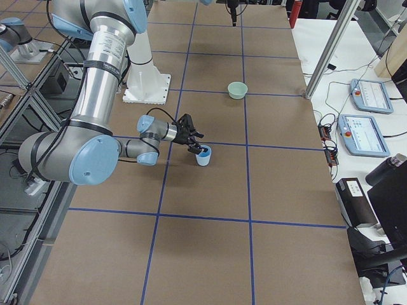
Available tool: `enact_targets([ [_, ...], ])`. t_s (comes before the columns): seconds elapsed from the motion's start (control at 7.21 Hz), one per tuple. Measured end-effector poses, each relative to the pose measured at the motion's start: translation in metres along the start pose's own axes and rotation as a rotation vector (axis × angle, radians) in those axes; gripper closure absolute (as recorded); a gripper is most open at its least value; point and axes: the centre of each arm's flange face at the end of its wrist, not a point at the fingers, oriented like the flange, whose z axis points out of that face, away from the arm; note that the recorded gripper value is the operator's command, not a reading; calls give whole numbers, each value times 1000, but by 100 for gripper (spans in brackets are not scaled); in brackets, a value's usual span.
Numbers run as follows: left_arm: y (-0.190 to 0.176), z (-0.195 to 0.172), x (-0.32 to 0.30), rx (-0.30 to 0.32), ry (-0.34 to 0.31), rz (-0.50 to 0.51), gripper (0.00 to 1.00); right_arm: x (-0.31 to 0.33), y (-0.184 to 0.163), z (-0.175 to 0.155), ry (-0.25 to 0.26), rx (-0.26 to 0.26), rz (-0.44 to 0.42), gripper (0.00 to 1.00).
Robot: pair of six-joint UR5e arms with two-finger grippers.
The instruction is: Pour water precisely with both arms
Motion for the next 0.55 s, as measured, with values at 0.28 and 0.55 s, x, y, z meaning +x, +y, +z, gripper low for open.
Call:
enact_targets([
  [0.28, 0, 1, 2, -2, 1, -1, 0, 11, -20, 2, -7, -20, -10, 1],
  [0.55, -3, -3, 12, 6, 14, 8, 0, 35, -58, 10, -35, -90, 11, 1],
])
